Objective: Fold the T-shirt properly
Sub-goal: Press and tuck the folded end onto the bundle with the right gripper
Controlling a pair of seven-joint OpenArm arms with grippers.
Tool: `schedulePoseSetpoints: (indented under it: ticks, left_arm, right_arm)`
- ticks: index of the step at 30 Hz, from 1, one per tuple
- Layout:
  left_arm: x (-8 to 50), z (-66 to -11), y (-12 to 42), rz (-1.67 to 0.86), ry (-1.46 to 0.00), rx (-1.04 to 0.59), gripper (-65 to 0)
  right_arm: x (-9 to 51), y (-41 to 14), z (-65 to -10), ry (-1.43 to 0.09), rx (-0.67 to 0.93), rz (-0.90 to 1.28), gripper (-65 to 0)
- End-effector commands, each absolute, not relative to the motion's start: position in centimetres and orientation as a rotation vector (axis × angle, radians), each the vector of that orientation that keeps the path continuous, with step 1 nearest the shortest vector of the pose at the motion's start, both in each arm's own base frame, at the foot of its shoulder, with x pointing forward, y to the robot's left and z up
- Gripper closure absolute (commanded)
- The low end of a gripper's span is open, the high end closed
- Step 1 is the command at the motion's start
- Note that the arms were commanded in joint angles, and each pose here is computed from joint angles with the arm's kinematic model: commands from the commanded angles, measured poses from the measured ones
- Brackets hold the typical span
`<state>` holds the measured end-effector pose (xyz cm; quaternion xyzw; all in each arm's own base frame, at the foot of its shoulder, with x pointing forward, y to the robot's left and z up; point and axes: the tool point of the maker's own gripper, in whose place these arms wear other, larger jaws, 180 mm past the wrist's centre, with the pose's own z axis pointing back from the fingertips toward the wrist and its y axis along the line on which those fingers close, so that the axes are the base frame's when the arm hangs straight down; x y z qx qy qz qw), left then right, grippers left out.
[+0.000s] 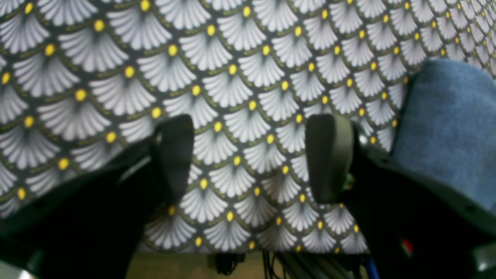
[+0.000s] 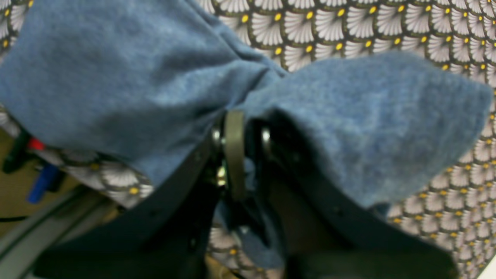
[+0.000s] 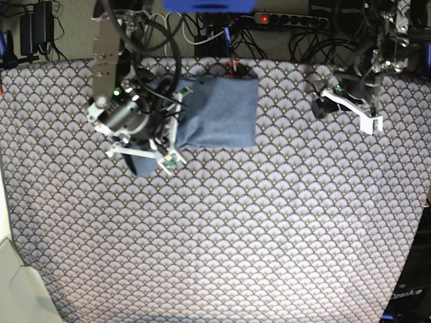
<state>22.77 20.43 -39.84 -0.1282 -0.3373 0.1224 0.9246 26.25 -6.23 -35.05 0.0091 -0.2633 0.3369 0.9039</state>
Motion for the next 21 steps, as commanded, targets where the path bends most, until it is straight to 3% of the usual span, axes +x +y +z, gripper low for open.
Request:
schedulePoseSetpoints:
  ticks: [1,11,21]
  left_arm:
    - [23.6,-38.9,20.7,0.239,-0.731,-0.262,-44.4]
    - [23.6,-38.8,20.8,0.240,-0.732,-0.261,-44.4]
    - [24.4,-38.5,21.0,0.237,-0.749,-0.254,-44.4]
  right_arm:
    - [26.9,-6.3,-34.1,-0.585,0.012,0.699,0.0]
    - [26.3,-9.8,-34.3,-0.555,-0.083,0.729,0.0]
    - [25.9,-8.3,-34.3,-0.588,-0.036,0.727,0.0]
